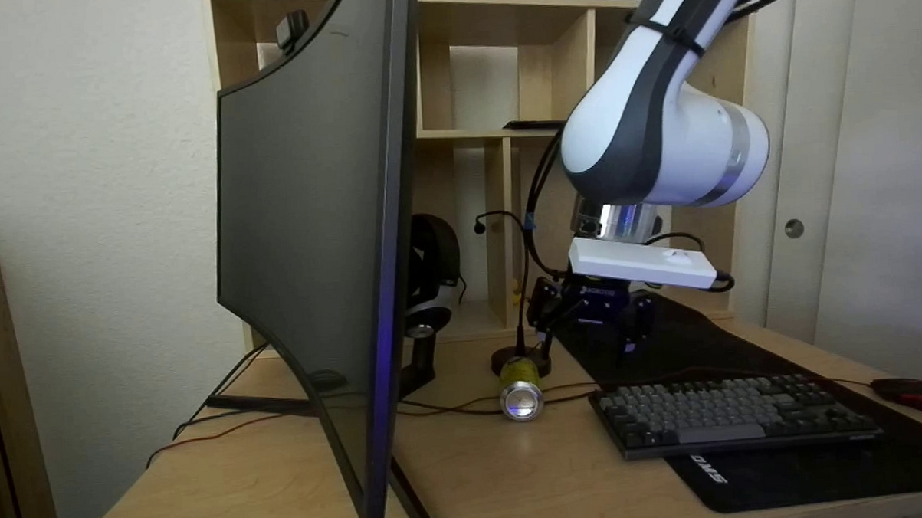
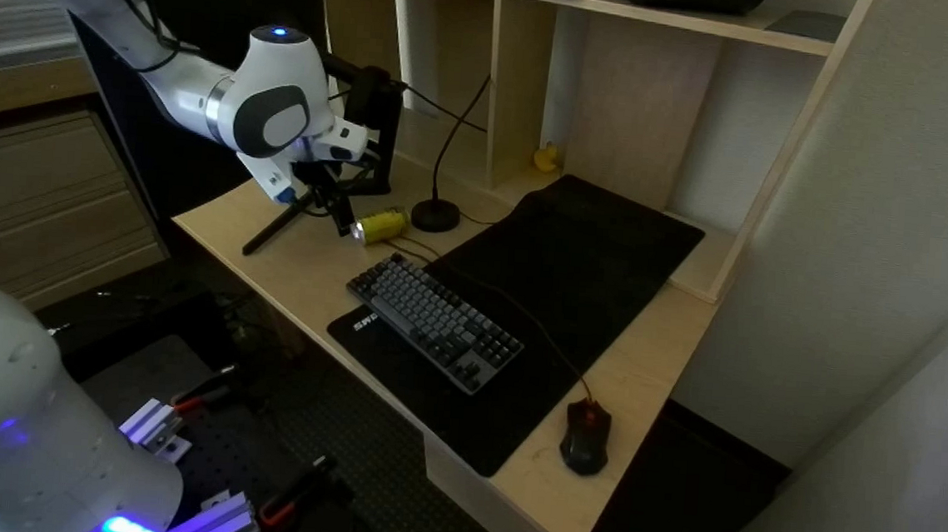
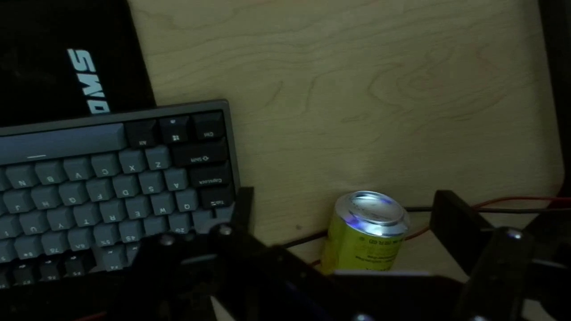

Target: Move the can from the left to the right

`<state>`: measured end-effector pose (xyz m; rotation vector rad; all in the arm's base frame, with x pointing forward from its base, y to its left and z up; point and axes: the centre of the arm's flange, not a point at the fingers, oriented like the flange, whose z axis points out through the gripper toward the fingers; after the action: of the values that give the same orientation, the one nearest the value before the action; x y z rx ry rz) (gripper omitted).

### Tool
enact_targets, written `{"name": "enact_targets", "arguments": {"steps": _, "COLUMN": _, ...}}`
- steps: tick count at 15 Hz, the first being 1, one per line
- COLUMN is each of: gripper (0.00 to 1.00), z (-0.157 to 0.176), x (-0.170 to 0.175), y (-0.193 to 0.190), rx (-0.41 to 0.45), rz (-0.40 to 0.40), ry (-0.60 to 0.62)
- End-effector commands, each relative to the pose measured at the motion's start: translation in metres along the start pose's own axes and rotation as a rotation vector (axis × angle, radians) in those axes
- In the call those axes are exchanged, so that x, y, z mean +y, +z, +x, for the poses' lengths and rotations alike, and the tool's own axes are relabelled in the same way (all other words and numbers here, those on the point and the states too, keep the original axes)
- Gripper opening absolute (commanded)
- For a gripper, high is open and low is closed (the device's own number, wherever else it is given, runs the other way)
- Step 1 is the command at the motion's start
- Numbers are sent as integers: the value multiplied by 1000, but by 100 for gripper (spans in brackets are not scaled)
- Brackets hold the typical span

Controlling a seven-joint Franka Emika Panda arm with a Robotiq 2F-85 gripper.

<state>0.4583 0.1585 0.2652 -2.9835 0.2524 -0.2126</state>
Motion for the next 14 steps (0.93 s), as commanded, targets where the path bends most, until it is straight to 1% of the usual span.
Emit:
{"name": "enact_targets", "arguments": {"steps": 1, "gripper": 100, "z": 47, "x": -35, "y": 38, "rx": 22, "rz": 62, "ry": 40}}
{"name": "enact_targets", "arguments": {"steps": 2, "gripper": 100, "z": 61, "x": -48, "y": 42, "rx": 35, "rz": 72, "ry": 56}}
{"name": "enact_targets", "arguments": {"steps": 4, "gripper": 100, "z": 84, "x": -60, "y": 51, "rx": 63, "rz": 60, "ry": 100}}
{"name": "enact_targets", "arguments": {"steps": 5, "gripper": 100, "z": 52, "x": -41, "y": 32, "rx": 42, "rz": 61, "ry": 65}}
{"name": "enact_targets", "arguments": {"steps": 6, "gripper": 100, "z": 60, "x": -45, "y": 37, "rx": 44, "rz": 64, "ry": 74}}
{"name": "enact_targets", "arguments": {"steps": 9, "gripper": 100, "z": 58, "x": -44, "y": 38, "rx": 41, "rz": 61, "ry": 73}}
{"name": "enact_targets", "arguments": {"steps": 11, "gripper": 100, "z": 65, "x": -49, "y": 58, "rx": 57, "rz": 38, "ry": 84}}
{"name": "enact_targets", "arguments": {"steps": 12, "gripper": 100, "z": 71, "x": -52, "y": 66, "rx": 65, "rz": 53, "ry": 91}}
{"name": "enact_targets", "arguments": {"steps": 13, "gripper": 100, "z": 76, "x": -53, "y": 72, "rx": 78, "rz": 51, "ry": 103}}
{"name": "enact_targets", "arguments": {"steps": 14, "gripper": 100, "z": 82, "x": -54, "y": 79, "rx": 82, "rz": 31, "ry": 115}}
